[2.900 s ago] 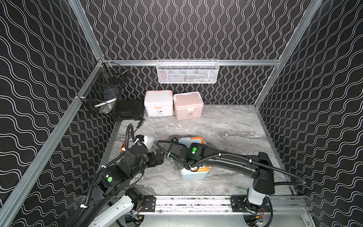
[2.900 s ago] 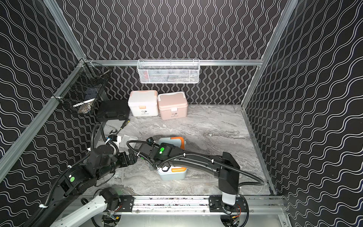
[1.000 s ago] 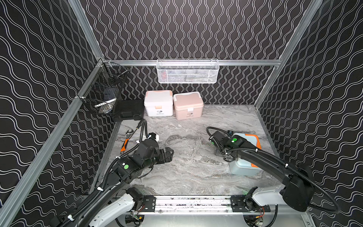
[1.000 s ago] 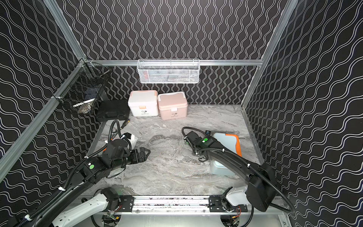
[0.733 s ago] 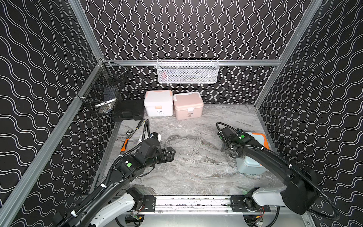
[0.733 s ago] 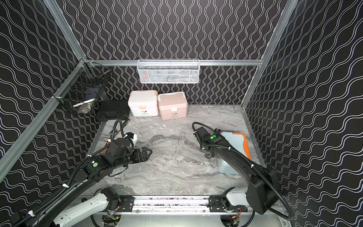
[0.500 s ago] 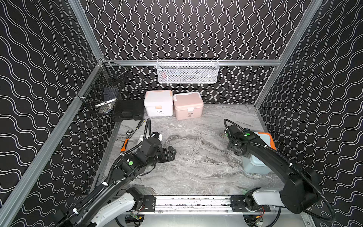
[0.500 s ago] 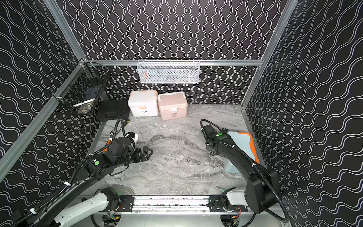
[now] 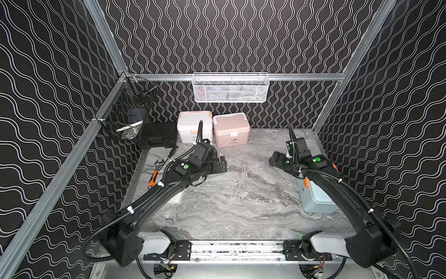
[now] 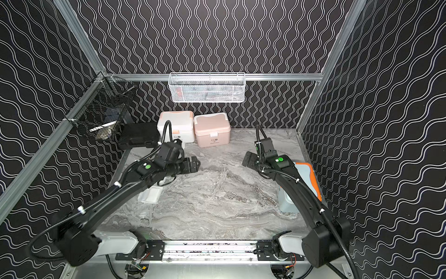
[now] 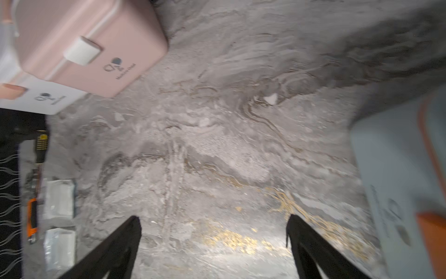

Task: Open first aid kits and take out gauze
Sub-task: Move the first aid kit to the center of the board.

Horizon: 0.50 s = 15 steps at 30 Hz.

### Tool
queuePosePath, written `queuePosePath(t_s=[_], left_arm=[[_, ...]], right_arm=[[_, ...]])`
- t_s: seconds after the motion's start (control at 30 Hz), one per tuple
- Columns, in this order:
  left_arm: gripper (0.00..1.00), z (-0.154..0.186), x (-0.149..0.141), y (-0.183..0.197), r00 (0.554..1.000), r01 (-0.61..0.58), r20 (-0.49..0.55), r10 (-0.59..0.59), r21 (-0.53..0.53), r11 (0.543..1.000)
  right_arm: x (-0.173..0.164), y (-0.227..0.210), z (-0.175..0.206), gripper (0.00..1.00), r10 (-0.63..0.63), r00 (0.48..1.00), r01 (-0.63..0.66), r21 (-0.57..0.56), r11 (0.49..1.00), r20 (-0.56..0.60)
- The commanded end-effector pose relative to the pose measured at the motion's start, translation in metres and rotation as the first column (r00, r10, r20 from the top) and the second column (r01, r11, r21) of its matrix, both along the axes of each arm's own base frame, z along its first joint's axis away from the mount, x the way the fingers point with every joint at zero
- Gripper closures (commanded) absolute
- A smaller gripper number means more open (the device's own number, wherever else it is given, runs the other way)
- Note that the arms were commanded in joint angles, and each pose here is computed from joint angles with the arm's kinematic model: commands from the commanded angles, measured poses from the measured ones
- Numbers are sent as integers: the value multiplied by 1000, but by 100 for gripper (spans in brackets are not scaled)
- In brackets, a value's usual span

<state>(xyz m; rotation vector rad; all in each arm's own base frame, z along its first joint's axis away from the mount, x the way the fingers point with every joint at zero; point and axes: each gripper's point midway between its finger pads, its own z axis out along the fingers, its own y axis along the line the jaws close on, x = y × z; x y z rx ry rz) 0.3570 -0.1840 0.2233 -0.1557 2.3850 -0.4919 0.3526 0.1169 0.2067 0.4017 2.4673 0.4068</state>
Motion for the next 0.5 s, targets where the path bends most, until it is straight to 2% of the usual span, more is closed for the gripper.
queuePosePath(t_s=[0.0, 0.23, 0.33, 0.47], left_arm=[[1, 16, 49, -5, 996, -11, 86, 16, -60, 998], [1, 14, 137, 7, 980, -113, 148, 134, -141, 984], [1, 3, 168, 12, 972, -144, 160, 172, -170, 975], [2, -14, 201, 21, 963, -176, 160, 218, -238, 955]], right_arm=[[46, 34, 29, 6, 104, 984, -128, 177, 976, 142], [144, 40, 21, 14, 83, 976, -163, 428, 889, 200], [184, 44, 19, 14, 64, 967, -189, 526, 829, 245], [231, 51, -5, 14, 61, 968, -198, 587, 785, 244]])
